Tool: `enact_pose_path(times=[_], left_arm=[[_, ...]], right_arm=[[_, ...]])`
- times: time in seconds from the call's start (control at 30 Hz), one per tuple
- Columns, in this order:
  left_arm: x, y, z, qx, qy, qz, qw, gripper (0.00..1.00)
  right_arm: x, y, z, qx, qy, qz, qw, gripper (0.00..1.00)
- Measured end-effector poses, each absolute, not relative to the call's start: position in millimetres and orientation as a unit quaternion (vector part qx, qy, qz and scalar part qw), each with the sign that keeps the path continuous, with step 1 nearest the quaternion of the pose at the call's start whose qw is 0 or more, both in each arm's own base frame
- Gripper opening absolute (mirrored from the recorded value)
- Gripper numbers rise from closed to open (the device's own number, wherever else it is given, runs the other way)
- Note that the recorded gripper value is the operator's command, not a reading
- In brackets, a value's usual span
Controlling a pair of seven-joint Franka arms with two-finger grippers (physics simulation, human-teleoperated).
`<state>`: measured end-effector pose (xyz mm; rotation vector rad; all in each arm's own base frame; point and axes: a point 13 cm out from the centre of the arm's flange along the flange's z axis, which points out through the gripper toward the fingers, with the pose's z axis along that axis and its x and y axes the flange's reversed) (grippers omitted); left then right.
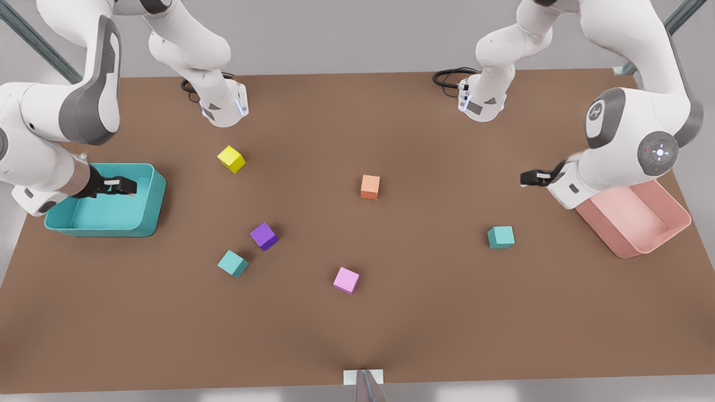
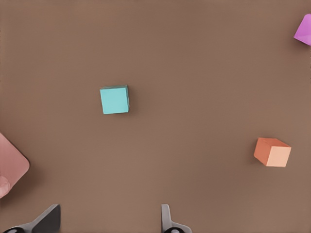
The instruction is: Stack the two blue cubes on top of each other
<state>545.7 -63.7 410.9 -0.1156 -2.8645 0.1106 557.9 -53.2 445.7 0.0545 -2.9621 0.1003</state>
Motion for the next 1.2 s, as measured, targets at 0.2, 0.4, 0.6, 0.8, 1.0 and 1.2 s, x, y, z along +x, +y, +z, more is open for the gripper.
enact_pose_path(times=[0.2, 0.4, 0.6, 0.8, 1.0, 1.2], left_arm=[[564, -72, 404, -0.041, -0.992, 0.040, 0.111, 1.00], [561, -67, 362, -0.035, -0.985, 0.053, 0.160, 1.00], [553, -67, 354, -0.033, -0.981, 0.053, 0.184, 1.00], [550, -66, 351, -0.031, -0.979, 0.053, 0.193, 1.00], [548, -66, 351, -0.030, -0.979, 0.052, 0.196, 1.00], [548, -66, 351, -0.028, -0.979, 0.051, 0.196, 1.00]], right_arm=[[618, -36, 401, 0.039, -0.996, 0.019, 0.074, 1.00], [646, 10, 250, -0.020, -0.988, -0.033, 0.152, 1.00], [669, 17, 170, -0.095, -0.987, 0.017, 0.132, 1.00], [687, 31, 130, -0.180, -0.979, -0.003, 0.100, 1.00], [690, 58, 114, -0.232, -0.970, -0.022, 0.065, 1.00], [701, 70, 120, -0.268, -0.962, -0.036, 0.042, 1.00]])
